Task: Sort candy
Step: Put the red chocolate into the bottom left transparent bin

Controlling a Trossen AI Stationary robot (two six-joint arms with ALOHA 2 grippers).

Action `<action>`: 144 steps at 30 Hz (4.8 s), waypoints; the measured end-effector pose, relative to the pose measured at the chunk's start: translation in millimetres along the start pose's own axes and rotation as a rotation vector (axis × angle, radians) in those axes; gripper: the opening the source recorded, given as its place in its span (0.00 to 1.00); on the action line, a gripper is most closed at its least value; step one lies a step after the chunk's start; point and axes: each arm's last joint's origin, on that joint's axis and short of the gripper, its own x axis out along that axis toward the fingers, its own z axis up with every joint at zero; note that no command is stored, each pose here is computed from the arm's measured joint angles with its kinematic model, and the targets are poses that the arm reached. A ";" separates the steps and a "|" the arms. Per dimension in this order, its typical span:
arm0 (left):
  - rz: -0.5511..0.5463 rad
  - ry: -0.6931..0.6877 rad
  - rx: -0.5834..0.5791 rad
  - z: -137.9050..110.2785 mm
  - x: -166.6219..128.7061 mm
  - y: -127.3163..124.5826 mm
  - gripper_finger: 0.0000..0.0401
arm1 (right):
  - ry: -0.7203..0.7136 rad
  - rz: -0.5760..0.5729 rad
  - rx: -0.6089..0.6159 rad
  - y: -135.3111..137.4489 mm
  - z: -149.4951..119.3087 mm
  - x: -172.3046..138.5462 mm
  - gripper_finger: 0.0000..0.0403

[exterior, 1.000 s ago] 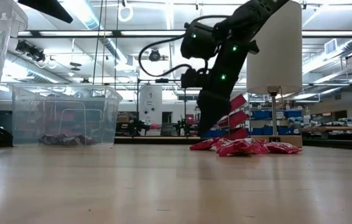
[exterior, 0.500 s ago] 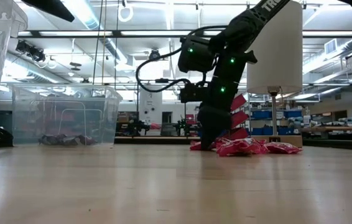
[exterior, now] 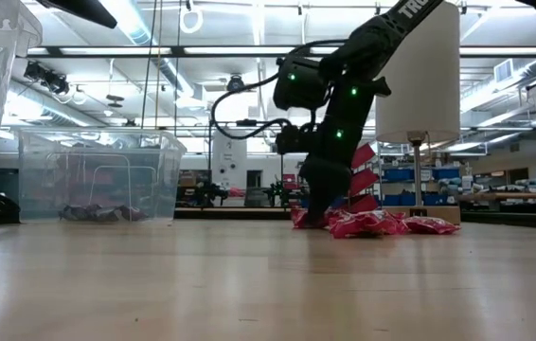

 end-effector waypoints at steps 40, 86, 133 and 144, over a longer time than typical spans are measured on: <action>-0.567 -0.498 0.276 14.8 35.5 -85.9 0.03 | -1.098 1.109 -0.620 98.5 49.6 -159.9 0.00; -0.671 -0.463 0.137 19.0 55.2 -78.1 0.36 | -1.116 1.008 -0.586 64.3 59.0 -147.8 0.00; -0.616 -0.445 -0.005 30.2 26.5 -68.9 0.02 | -0.959 0.917 -0.470 45.4 56.3 -132.9 0.20; -0.883 0.002 -0.135 40.4 -19.7 -51.5 0.03 | -0.800 0.867 -0.438 42.7 47.1 -119.3 0.20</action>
